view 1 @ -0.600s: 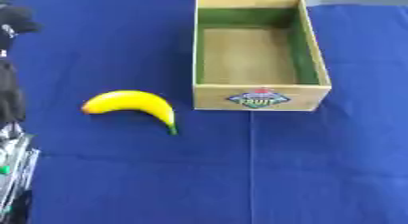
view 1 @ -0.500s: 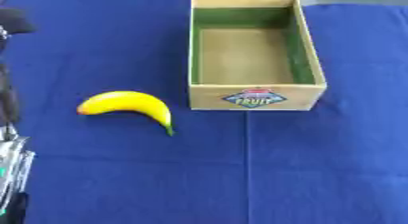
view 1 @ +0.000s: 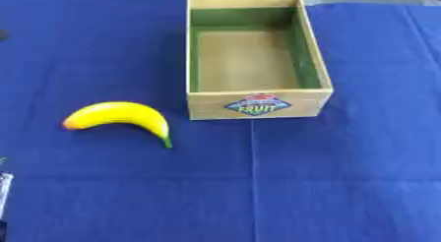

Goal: Pick up objects on the table and place them in the box.

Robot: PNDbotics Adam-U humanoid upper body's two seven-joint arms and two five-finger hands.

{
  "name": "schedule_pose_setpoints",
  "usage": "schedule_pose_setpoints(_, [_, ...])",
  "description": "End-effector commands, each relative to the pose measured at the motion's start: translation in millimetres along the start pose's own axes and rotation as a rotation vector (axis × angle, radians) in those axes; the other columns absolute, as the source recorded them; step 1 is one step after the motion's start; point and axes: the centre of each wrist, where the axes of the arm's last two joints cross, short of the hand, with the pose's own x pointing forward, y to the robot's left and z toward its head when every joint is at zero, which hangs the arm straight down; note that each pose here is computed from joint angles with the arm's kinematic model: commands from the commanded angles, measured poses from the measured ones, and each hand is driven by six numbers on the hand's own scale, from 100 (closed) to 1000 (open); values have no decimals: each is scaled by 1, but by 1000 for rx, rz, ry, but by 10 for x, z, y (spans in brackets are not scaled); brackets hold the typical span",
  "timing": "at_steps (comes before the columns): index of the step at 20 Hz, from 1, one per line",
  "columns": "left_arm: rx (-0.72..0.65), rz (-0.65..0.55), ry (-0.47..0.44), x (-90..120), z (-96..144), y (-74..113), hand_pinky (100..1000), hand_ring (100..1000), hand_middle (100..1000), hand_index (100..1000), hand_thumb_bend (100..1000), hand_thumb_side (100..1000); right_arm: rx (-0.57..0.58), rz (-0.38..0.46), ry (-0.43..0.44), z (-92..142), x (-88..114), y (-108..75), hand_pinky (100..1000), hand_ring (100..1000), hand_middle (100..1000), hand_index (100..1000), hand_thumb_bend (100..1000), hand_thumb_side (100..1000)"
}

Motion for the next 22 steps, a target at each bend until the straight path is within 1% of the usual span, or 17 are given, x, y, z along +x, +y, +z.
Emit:
schedule_pose_setpoints(1, [-21,-38,-36,63,-82,73,609,638,662,863,321,1000,-4,3,-40,-77,62,-35,788,739,752,917,100,1000])
schedule_pose_setpoints(3, [-45,-82,-51,80,-135,123,611,644,670,869,330,1000,-3,4,-40,-77,62,-35,788,739,752,917,100,1000])
schedule_pose_setpoints(6, [-111,-198,-72,125,-246,223,618,655,681,878,345,999,-1,4,-41,-77,62,-37,788,739,752,917,100,1000])
schedule_pose_setpoints(7, [-137,-242,-75,140,-280,254,618,660,686,882,343,973,-1,4,-41,-78,62,-37,788,739,752,917,100,1000])
schedule_pose_setpoints(8, [-164,-296,-73,158,-316,287,618,660,686,882,343,973,0,4,-41,-77,62,-37,788,739,752,917,100,1000])
schedule_pose_setpoints(10, [-242,-432,-61,196,-382,360,618,665,692,868,373,935,0,3,-42,-81,64,-34,788,739,752,917,100,999])
schedule_pose_setpoints(11, [-281,-498,-49,210,-404,386,619,667,693,869,378,930,0,1,-43,-82,66,-31,788,739,752,917,100,999])
schedule_pose_setpoints(16, [-446,-742,-16,280,-516,454,635,692,713,898,409,901,4,0,-44,-83,67,-30,789,739,752,917,100,999])
schedule_pose_setpoints(18, [-530,-830,-13,316,-574,469,658,740,753,926,419,905,6,0,-45,-84,68,-30,789,739,752,917,100,1000])
schedule_pose_setpoints(20, [-628,-923,0,358,-639,483,662,753,761,929,389,885,9,2,-44,-82,66,-32,789,739,752,916,100,1000])
schedule_pose_setpoints(22, [-705,-996,15,399,-703,480,665,763,769,939,379,885,13,3,-43,-79,65,-33,789,739,752,916,100,1000])
